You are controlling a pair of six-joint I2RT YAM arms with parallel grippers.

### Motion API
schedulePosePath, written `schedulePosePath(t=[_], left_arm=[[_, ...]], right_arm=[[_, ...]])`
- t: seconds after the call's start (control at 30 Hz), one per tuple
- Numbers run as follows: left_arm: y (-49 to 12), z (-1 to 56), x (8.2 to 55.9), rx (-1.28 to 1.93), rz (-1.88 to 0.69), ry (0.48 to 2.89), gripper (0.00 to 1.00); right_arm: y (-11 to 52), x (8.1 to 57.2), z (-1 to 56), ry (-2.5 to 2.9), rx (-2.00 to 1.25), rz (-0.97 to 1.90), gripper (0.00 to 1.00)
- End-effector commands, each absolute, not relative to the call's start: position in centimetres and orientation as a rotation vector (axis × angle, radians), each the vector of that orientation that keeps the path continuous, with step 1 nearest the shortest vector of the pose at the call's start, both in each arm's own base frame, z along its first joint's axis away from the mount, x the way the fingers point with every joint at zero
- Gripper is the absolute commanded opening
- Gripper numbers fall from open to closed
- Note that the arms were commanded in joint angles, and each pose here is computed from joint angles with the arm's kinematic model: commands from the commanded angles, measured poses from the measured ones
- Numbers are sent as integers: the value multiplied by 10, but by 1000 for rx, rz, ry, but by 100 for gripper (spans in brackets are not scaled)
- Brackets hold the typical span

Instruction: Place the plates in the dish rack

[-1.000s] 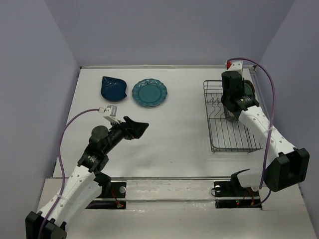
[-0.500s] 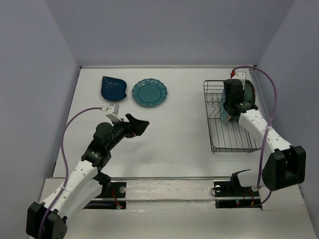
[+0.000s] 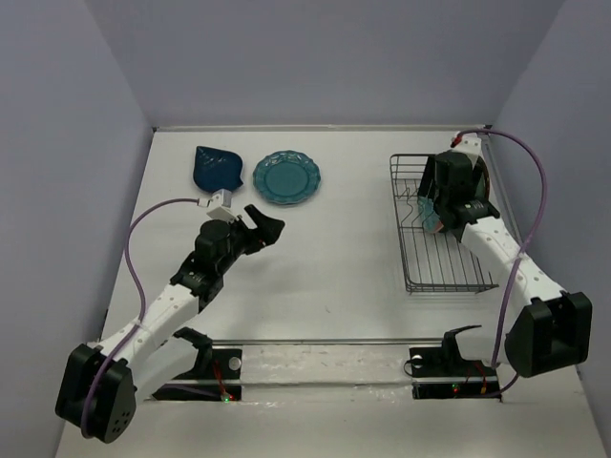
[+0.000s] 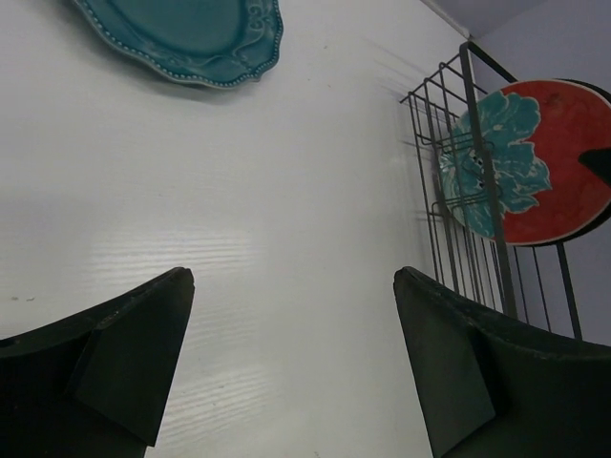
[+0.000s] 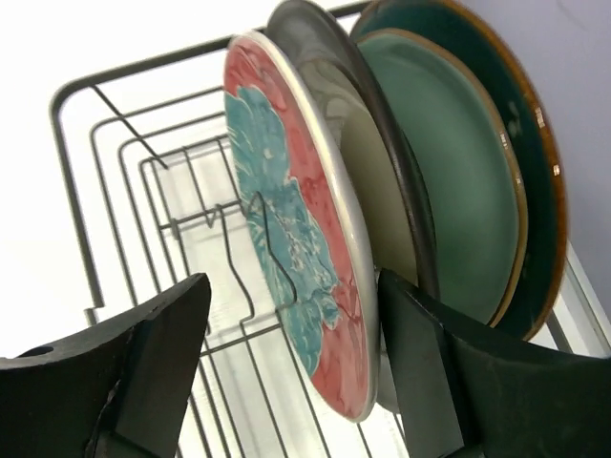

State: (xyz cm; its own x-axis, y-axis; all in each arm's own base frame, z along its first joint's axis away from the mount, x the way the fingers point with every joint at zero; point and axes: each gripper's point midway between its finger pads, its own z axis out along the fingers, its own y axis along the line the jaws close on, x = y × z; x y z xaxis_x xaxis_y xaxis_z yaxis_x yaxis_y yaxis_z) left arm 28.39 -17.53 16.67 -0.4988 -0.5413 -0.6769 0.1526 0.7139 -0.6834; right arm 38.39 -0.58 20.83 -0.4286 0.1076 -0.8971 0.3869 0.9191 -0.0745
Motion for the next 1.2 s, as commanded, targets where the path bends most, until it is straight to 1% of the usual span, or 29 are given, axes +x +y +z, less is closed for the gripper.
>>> schedulePosePath(t=[0.0, 0.13, 0.4, 0.5, 0.53, 0.6, 0.77, 0.9, 1.17], left_arm=[[-168, 201, 316, -393, -833, 1785, 96], [-154, 192, 340, -499, -740, 1777, 94], [-135, 172, 382, -678, -679, 1782, 87], [-133, 167, 397, -720, -651, 1780, 82], [-134, 171, 404, -727, -651, 1772, 81], [-133, 159, 414, -761, -617, 1788, 80], [-143, 133, 443, -801, -584, 1841, 78], [-149, 120, 461, -825, -570, 1861, 76], [-162, 79, 483, -840, -563, 1940, 74]], right_arm=[[-7, 380, 267, 1847, 415, -214, 80], [11, 372, 296, 1797, 347, -88, 83], [45, 352, 338, 1716, 240, 154, 85], [51, 345, 343, 1709, 206, 188, 85], [51, 340, 349, 1693, 200, 200, 85], [52, 335, 352, 1678, 201, 221, 85], [75, 319, 365, 1621, 143, 386, 84], [91, 310, 361, 1616, 88, 471, 84], [103, 300, 369, 1551, 53, 567, 83]])
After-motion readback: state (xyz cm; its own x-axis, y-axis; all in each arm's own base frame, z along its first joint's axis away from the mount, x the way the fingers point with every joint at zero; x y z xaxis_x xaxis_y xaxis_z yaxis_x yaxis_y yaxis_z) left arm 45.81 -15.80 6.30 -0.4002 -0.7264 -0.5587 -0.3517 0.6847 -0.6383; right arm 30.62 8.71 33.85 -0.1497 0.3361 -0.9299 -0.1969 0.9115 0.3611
